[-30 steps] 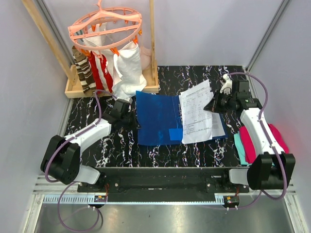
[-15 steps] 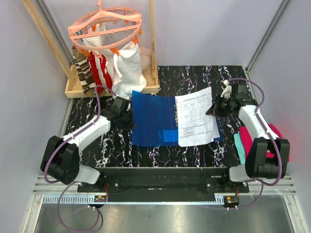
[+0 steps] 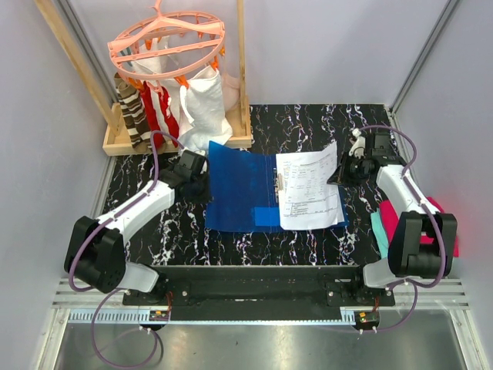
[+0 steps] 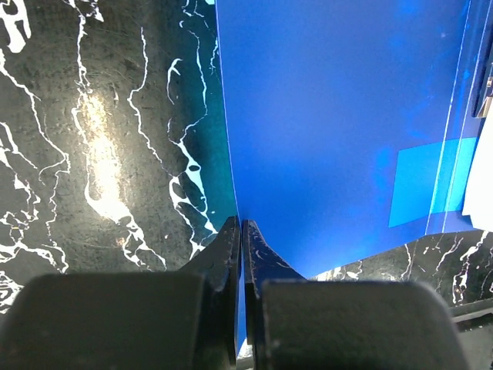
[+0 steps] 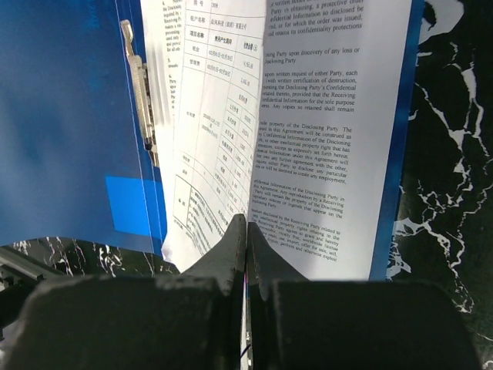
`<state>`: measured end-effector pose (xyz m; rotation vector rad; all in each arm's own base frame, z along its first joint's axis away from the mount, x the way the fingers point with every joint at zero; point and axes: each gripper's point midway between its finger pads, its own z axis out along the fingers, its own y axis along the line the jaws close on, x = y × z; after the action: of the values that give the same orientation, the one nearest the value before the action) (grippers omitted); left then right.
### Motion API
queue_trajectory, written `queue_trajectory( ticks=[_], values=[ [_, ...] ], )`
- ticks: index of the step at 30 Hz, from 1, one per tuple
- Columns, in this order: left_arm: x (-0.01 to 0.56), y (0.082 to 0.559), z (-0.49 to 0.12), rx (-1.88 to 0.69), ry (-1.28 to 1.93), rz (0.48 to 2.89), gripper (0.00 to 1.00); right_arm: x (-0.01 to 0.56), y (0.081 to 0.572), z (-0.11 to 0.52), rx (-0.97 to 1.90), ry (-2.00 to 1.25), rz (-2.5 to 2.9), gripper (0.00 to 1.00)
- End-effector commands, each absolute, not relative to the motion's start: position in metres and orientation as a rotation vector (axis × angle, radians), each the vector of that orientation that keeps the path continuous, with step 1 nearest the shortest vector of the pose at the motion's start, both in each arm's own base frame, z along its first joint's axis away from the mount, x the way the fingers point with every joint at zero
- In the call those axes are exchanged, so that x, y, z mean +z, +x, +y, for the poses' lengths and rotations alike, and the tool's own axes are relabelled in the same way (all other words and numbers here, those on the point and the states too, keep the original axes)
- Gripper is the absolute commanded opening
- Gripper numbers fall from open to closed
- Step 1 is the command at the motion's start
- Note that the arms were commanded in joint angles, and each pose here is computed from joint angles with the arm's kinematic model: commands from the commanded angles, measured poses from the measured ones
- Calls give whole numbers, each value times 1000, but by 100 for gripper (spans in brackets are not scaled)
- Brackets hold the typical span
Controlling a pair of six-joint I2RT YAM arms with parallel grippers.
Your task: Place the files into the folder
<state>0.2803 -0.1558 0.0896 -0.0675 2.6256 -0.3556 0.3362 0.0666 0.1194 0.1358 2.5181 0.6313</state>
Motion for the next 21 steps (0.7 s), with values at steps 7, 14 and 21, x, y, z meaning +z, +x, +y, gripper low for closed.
queue_trajectory(
  ticks=[7, 14, 21],
  values=[
    [101, 292, -148, -286, -32, 2589, 0, 133, 364, 74, 688, 19, 2458, 2],
    [103, 295, -152, -291, -16, 2588, 0, 131, 375, 76, 694, -48, 2454, 0],
    [104, 294, -150, -278, -3, 2590, 0, 127, 379, 80, 723, -89, 2457, 0]
  ],
)
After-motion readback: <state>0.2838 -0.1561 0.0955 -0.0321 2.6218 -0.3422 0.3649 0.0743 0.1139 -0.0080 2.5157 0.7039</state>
